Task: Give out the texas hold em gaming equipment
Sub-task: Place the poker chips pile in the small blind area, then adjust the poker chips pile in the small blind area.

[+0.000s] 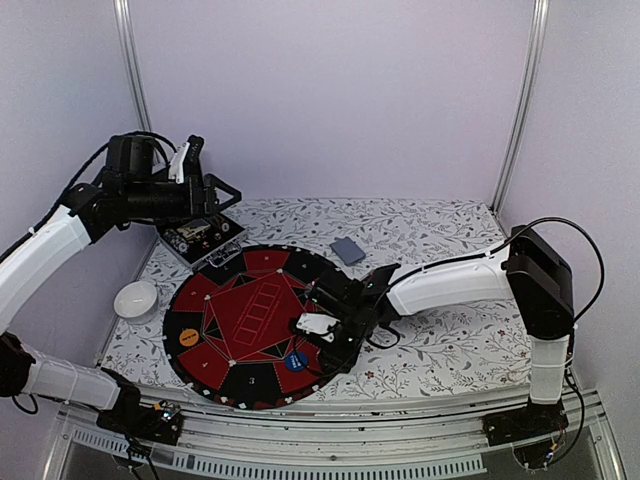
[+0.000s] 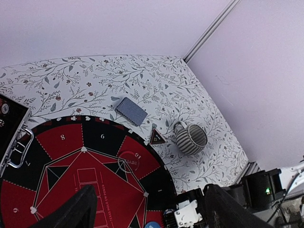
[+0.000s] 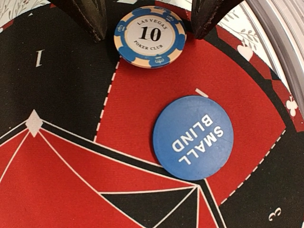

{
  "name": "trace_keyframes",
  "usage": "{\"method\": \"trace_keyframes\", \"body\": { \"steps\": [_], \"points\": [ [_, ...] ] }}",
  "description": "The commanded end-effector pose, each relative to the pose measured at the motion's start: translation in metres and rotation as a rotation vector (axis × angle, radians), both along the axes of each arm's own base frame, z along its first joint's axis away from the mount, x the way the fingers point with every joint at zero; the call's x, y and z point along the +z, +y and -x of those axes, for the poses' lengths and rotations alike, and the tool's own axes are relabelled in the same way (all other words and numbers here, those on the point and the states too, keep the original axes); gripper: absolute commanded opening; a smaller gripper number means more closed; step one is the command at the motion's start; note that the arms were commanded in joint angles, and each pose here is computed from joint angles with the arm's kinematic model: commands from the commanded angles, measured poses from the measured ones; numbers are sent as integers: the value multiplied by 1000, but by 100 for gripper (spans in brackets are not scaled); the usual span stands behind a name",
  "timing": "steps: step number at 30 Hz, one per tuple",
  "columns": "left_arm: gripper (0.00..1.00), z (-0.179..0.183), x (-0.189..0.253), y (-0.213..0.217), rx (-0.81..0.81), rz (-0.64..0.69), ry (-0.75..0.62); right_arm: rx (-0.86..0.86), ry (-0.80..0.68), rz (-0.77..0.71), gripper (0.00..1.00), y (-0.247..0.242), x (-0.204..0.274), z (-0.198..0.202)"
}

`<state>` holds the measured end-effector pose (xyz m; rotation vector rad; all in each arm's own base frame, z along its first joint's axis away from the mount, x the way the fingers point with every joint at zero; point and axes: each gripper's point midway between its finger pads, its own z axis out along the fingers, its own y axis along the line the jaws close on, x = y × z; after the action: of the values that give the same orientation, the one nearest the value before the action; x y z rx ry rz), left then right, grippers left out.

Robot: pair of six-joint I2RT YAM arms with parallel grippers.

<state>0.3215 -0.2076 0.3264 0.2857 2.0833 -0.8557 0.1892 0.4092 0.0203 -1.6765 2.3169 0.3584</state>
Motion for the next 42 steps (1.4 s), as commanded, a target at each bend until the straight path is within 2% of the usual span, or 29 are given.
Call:
{"method": "trace_keyframes", "body": {
  "steps": [1,4,5,7,11,16,19,22,28,36,39,42],
  "points": [
    [81,2,-5,7,7,-14,3,13,12,3,65,3,5,0],
    [81,2,-6,6,4,-15,5,43,23,-57,74,14,24,4],
    [81,3,-7,6,2,-15,6,69,20,-83,80,17,34,5],
    [81,3,-7,5,-4,-13,8,115,-7,-127,99,20,53,5],
    [81,4,-7,5,-9,-13,6,216,-46,-194,99,15,80,-4],
    [81,5,-7,6,-12,-15,1,537,-56,-310,99,8,93,13],
    [81,6,-5,5,-16,-14,-4,747,-117,-303,99,8,85,16],
    [81,8,-5,5,-19,-14,-4,854,-132,-275,99,14,75,9],
    [81,10,-4,7,-22,-18,-9,915,-59,-211,99,21,53,-1],
    [82,9,-3,6,-32,-22,-16,943,13,-134,99,8,26,14],
    [82,8,-4,5,-37,-23,-13,937,-4,-122,99,9,18,12],
    [82,7,-6,4,-39,-25,-9,928,-65,-147,95,19,16,5]
  ]
}}
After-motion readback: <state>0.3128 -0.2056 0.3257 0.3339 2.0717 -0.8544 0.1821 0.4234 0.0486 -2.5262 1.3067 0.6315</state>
